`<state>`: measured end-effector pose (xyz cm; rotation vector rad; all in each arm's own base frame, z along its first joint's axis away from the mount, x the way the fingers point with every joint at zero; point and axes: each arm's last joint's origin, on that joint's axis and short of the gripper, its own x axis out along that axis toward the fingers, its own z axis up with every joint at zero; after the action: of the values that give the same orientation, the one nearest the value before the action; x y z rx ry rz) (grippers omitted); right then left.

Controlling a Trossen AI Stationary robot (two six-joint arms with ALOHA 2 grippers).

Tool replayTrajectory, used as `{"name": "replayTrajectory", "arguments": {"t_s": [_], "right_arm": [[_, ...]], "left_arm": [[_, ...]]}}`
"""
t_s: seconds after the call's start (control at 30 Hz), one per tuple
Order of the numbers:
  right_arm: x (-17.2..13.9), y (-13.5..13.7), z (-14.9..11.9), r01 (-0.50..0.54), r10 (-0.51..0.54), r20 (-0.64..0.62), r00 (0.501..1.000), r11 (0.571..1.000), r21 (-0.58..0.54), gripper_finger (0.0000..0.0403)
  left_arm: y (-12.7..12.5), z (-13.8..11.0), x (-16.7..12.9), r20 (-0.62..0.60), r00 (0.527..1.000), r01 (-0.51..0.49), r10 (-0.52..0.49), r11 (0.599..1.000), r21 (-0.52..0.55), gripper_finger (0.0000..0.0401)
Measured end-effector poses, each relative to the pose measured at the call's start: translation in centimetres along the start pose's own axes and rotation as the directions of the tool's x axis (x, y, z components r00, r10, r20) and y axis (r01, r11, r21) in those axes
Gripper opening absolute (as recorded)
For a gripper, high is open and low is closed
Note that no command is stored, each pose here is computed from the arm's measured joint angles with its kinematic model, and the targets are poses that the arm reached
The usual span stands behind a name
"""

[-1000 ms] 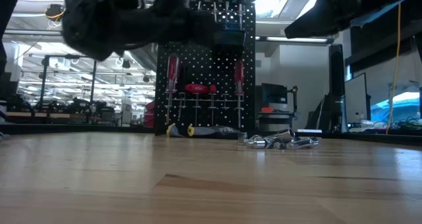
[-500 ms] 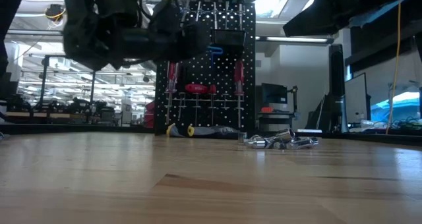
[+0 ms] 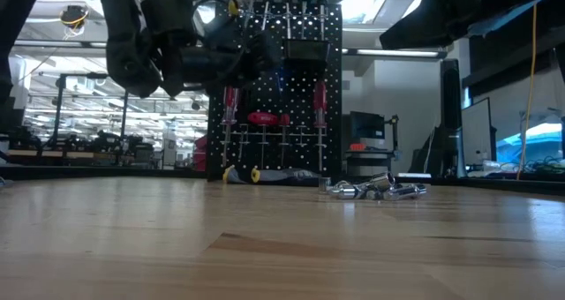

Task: Hang tools onto peg board
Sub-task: Hang the blue pick tool on the pegboard

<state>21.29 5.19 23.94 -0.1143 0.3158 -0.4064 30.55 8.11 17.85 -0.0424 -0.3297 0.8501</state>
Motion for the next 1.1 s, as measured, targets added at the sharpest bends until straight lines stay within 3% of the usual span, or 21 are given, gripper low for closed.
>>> {"name": "replayTrajectory", "arguments": {"t_s": [0.63, 0.97, 1.1], "right_arm": [[0.00, 0.00, 0.00, 0.000, 0.000, 0.000, 1.000, 1.000, 0.001, 0.0198], [0.00, 0.01, 0.00, -0.002, 0.002, 0.000, 1.000, 1.000, 0.004, 0.0198], [0.00, 0.00, 0.00, -0.002, 0.002, 0.000, 1.000, 1.000, 0.005, 0.0198]], "left_arm": [[0.25, 0.21, 0.91, 0.001, 1.000, -0.007, 0.007, 0.999, -0.035, 0.0008], [0.03, -0.20, 0.54, -0.041, 0.995, -0.097, 0.096, 0.995, -0.028, 0.0008], [0.08, 0.05, 0.54, -0.019, 0.994, -0.111, 0.110, 0.991, -0.079, 0.0006]]}}
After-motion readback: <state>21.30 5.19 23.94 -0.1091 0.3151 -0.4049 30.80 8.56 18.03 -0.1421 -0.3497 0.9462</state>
